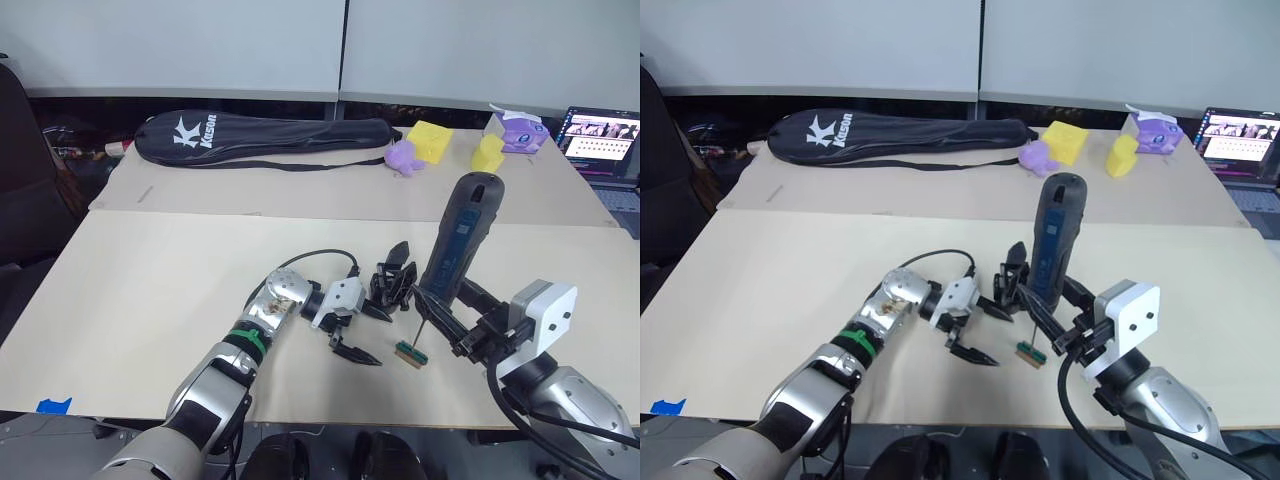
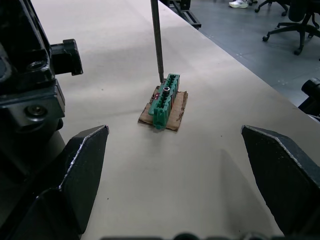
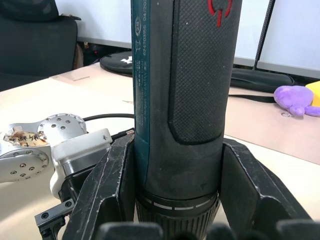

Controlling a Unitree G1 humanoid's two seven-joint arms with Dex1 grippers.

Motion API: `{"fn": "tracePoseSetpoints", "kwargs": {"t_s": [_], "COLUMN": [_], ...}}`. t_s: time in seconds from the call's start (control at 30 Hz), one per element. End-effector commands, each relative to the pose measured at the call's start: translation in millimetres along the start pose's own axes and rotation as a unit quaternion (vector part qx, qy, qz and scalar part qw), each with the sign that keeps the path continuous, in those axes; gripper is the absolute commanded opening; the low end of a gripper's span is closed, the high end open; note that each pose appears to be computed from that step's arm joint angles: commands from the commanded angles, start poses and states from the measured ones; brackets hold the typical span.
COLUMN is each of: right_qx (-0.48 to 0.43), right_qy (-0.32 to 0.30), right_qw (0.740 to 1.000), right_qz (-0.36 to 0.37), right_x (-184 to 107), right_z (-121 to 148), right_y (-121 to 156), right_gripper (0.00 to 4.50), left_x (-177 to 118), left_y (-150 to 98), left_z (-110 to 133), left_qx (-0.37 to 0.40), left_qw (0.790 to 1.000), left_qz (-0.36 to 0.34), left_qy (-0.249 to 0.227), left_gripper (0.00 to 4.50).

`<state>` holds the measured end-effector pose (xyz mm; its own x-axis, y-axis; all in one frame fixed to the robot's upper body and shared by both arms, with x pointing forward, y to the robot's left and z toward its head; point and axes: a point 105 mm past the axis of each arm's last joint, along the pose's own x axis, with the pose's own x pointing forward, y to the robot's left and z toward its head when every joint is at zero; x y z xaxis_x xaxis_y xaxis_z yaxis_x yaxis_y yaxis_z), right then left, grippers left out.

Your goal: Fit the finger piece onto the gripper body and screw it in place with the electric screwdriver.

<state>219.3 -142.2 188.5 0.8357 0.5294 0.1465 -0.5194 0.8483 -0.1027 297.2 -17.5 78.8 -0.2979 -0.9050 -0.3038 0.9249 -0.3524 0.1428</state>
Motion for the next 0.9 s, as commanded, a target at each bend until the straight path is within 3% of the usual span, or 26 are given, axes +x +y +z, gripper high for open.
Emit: {"fn": "tracePoseSetpoints", "kwargs": {"t_s": [0.03, 0.9], "right_qx": [-0.014, -0.018], "right_qy": [-0.030, -0.027], "right_qw": [0.999, 0.999], "right_qz": [0.008, 0.002], "right_x": [-0.7, -0.1], "right_z": [15.1, 14.7], "right_y": [6.0, 2.9], "right_gripper": [1.90, 1.90], "left_x": [1.3, 1.0], "left_y": [4.2, 6.2], "left_z": [11.8, 13.3], "left_qx": [0.027, 0.030], "left_qw": [1.000, 0.999], "left_qz": [0.002, 0.005], "left_qy": [-0.008, -0.009], "left_gripper": [4.50, 4.50]}}
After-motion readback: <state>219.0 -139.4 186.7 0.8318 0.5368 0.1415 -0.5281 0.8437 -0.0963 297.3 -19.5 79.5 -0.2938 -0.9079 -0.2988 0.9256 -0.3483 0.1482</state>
